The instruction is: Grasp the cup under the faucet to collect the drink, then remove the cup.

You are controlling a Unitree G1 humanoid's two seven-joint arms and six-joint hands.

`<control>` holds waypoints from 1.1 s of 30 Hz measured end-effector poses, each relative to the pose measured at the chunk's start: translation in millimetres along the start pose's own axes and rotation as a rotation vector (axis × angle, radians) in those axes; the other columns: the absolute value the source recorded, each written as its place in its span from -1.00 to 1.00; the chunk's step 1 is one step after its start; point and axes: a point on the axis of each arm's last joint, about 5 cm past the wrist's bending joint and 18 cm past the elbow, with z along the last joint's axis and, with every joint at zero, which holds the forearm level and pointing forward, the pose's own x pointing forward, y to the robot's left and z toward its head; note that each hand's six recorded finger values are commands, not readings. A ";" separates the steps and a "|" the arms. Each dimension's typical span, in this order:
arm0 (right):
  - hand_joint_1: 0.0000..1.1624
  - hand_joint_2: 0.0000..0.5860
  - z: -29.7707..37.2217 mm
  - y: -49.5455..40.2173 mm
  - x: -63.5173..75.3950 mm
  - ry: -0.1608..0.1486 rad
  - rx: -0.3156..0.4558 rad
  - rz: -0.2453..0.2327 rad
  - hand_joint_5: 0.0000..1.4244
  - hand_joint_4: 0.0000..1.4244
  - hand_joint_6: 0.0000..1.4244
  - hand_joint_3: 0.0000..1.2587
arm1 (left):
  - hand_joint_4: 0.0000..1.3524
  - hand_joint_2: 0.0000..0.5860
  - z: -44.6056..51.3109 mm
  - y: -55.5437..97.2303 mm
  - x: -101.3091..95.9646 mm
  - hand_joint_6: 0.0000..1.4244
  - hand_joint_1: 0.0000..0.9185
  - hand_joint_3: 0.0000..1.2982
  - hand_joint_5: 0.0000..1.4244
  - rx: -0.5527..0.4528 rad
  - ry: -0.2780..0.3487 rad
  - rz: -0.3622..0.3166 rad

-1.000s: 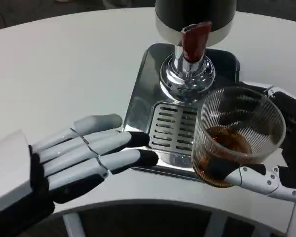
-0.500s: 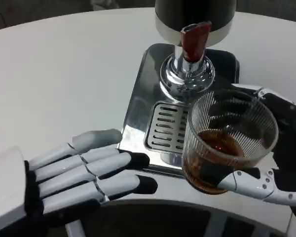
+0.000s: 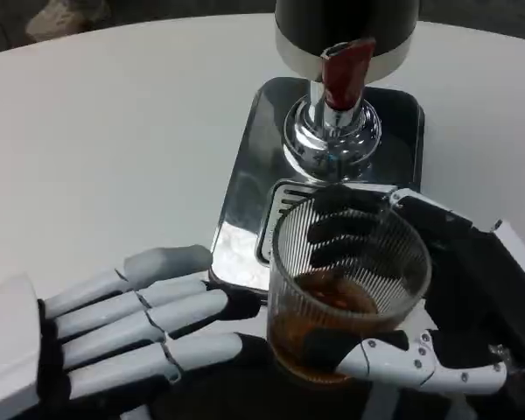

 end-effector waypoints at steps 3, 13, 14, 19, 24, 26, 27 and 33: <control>0.64 -0.35 0.3 2.0 0.5 -0.002 0.008 0.013 0.08 0.02 -0.07 -0.07 | -0.95 -0.78 1.0 0.1 -2.8 -0.97 -1.00 -0.72 -0.85 0.000 0.008 -0.001; 0.63 -0.34 0.4 7.4 5.3 -0.006 0.020 0.050 0.08 0.02 -0.07 -0.07 | -0.96 -0.77 5.1 0.9 -10.9 -0.97 -1.00 -0.71 -0.85 0.007 0.033 -0.007; 0.63 -0.34 0.5 7.9 5.9 -0.008 0.021 0.054 0.08 0.02 -0.07 -0.07 | -0.96 -0.77 5.2 1.2 -11.9 -0.97 -1.00 -0.70 -0.85 0.007 0.037 -0.004; 0.63 -0.34 -0.5 10.2 9.2 -0.003 0.026 0.071 0.08 0.02 -0.07 -0.06 | -0.96 -0.77 5.9 2.2 -14.3 -0.97 -1.00 -0.70 -0.85 0.012 0.037 0.007; 0.62 -0.34 -1.5 10.5 9.7 0.009 0.029 0.074 0.08 0.02 -0.07 -0.06 | -0.96 -0.77 6.2 2.2 -15.0 -0.97 -1.00 -0.70 -0.85 0.013 0.039 0.006; 0.62 -0.34 -1.4 10.3 10.0 0.008 0.028 0.074 0.08 0.02 -0.07 -0.06 | -0.96 -0.77 6.2 2.2 -15.0 -0.97 -1.00 -0.70 -0.85 0.013 0.039 0.007; 0.62 -0.34 -1.3 10.0 10.2 0.006 0.027 0.073 0.08 0.02 -0.07 -0.06 | -0.96 -0.77 6.2 2.2 -15.0 -0.97 -1.00 -0.70 -0.85 0.013 0.039 0.007; 0.62 -0.34 -1.1 9.4 10.3 0.006 0.023 0.071 0.08 0.02 -0.07 -0.06 | -0.95 -0.77 6.0 2.4 -14.8 -0.97 -1.00 -0.70 -0.85 0.015 0.038 0.008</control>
